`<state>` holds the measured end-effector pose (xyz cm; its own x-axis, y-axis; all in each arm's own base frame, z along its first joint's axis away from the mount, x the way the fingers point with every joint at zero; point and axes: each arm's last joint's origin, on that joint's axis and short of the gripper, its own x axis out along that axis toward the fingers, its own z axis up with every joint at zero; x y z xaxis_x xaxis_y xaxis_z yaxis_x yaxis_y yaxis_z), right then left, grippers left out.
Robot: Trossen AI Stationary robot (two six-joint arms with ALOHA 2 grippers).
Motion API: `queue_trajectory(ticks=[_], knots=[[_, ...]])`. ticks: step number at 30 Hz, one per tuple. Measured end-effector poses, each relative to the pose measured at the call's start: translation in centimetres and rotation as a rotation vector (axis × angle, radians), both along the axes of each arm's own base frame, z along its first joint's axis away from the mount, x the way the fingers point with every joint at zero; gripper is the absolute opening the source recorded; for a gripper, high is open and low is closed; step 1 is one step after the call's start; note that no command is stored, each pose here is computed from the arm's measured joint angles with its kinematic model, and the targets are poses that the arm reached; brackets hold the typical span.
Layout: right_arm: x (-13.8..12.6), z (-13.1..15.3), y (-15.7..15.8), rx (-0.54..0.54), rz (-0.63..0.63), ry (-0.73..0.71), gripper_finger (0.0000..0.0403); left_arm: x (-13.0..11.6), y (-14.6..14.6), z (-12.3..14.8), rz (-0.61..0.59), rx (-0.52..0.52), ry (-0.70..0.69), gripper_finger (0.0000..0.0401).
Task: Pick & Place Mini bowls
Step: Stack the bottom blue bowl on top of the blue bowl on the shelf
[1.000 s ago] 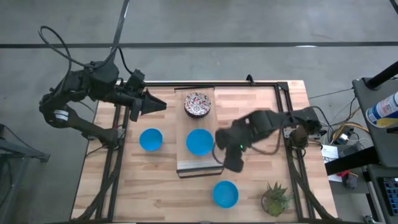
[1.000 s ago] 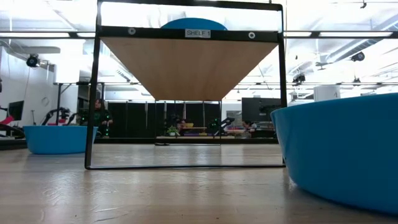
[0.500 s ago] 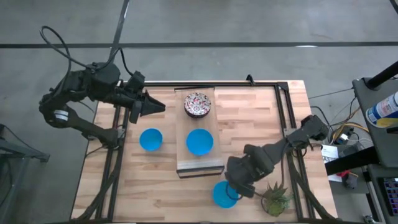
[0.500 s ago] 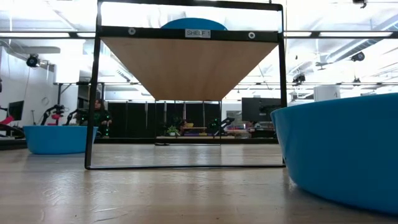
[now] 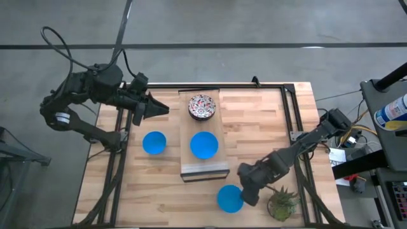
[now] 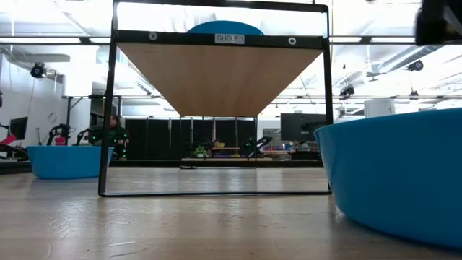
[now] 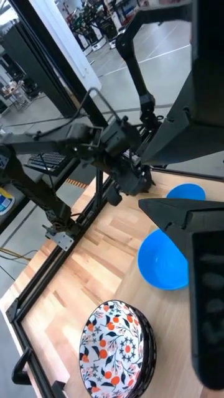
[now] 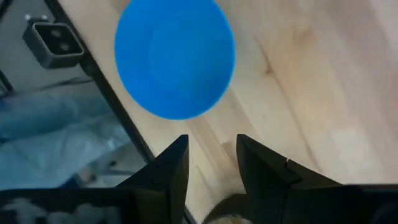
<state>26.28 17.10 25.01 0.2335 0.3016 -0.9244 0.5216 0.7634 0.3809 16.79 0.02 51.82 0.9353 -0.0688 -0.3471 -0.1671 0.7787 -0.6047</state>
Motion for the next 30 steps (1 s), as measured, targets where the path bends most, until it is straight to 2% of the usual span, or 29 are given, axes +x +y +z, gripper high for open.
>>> queue_trajectory(ticks=[6, 14, 30], knots=[[-1.2, -3.3, -0.6, 0.026, -0.135, 0.06, 0.0132, 0.0, 0.0, 0.0, 0.004, -0.01, 0.0, 0.0089], [-0.4, -5.7, 0.0, 0.132, -0.209, -0.021, 0.0132, 0.0, 0.0, 0.0, 0.015, -0.014, 0.0, 0.0089], [0.5, -8.6, 0.7, 0.085, -0.303, 0.053, 0.0132, 0.0, 0.0, 0.0, 0.015, -0.018, 0.001, 0.0089]])
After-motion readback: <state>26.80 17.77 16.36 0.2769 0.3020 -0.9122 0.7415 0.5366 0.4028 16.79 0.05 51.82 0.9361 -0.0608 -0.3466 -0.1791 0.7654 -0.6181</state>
